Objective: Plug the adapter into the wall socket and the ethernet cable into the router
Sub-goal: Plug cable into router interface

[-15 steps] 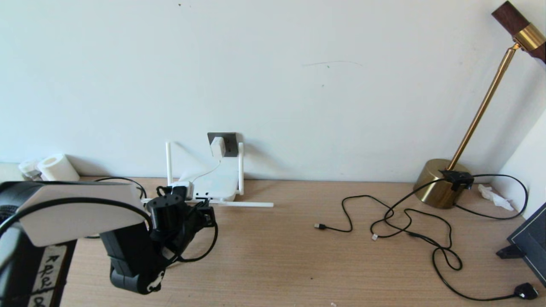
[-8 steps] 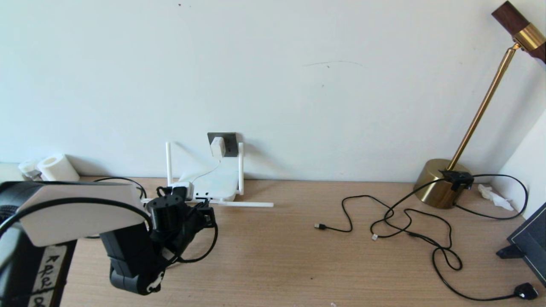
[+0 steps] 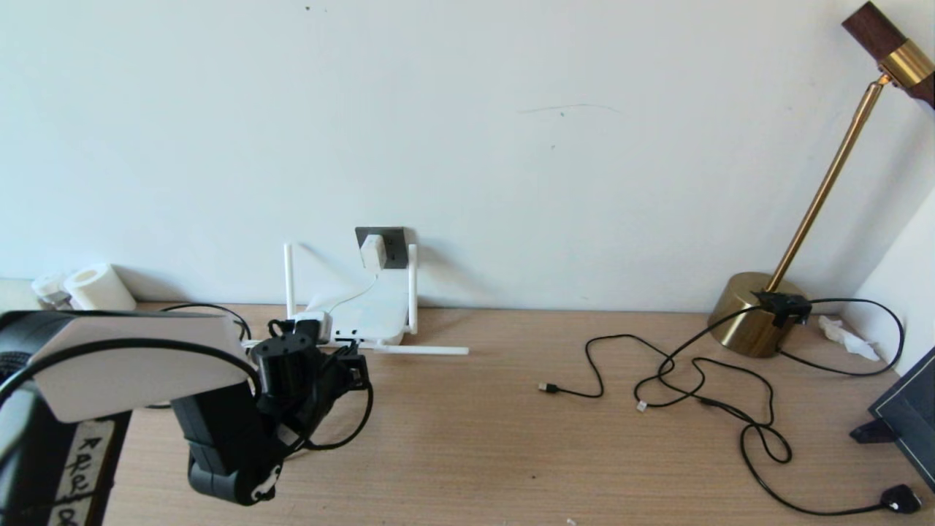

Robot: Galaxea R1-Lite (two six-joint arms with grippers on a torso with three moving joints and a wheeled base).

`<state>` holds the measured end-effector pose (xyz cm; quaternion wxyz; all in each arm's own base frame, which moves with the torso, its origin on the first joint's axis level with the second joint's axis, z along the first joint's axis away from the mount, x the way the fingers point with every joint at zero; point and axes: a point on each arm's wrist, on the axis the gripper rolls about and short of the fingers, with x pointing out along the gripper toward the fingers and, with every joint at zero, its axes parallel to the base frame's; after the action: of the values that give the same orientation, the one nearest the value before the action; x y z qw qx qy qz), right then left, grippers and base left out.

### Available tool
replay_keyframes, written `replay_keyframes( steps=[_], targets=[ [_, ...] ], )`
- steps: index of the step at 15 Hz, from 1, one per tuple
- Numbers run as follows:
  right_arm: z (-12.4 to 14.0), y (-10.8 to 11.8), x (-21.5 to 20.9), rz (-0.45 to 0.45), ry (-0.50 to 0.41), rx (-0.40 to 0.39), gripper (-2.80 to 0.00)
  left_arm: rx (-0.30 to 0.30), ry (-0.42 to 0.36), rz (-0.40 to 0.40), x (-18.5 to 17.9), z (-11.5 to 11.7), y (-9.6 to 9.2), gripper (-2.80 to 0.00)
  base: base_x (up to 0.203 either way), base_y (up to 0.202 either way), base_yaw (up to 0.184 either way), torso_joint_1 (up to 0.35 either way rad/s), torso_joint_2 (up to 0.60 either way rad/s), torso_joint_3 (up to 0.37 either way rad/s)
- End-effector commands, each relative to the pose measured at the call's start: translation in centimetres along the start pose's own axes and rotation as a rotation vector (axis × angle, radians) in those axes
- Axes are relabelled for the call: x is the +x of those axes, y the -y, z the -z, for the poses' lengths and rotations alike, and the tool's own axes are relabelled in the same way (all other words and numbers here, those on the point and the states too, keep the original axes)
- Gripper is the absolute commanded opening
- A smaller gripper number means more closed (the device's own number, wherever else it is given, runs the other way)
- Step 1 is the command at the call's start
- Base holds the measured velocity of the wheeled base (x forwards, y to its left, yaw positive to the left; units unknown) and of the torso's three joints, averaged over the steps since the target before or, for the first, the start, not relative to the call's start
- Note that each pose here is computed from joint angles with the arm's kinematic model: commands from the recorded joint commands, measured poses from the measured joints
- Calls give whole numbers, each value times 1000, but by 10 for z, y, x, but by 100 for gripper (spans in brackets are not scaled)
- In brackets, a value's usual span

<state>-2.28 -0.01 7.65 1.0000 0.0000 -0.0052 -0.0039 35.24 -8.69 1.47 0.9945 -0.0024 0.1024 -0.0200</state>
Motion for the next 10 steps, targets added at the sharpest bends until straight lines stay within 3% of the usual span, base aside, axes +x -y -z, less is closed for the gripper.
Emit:
replay_keyframes(
  steps=[1, 10],
  targets=[
    [0, 0, 0, 0, 0, 0, -280, -2, 6, -1, 0, 0, 0, -280, 0, 0, 0, 0, 0, 0],
    [0, 0, 0, 0, 0, 0, -280, -3, 10, -1, 1, -1, 0, -280, 0, 0, 0, 0, 0, 0]
  ],
)
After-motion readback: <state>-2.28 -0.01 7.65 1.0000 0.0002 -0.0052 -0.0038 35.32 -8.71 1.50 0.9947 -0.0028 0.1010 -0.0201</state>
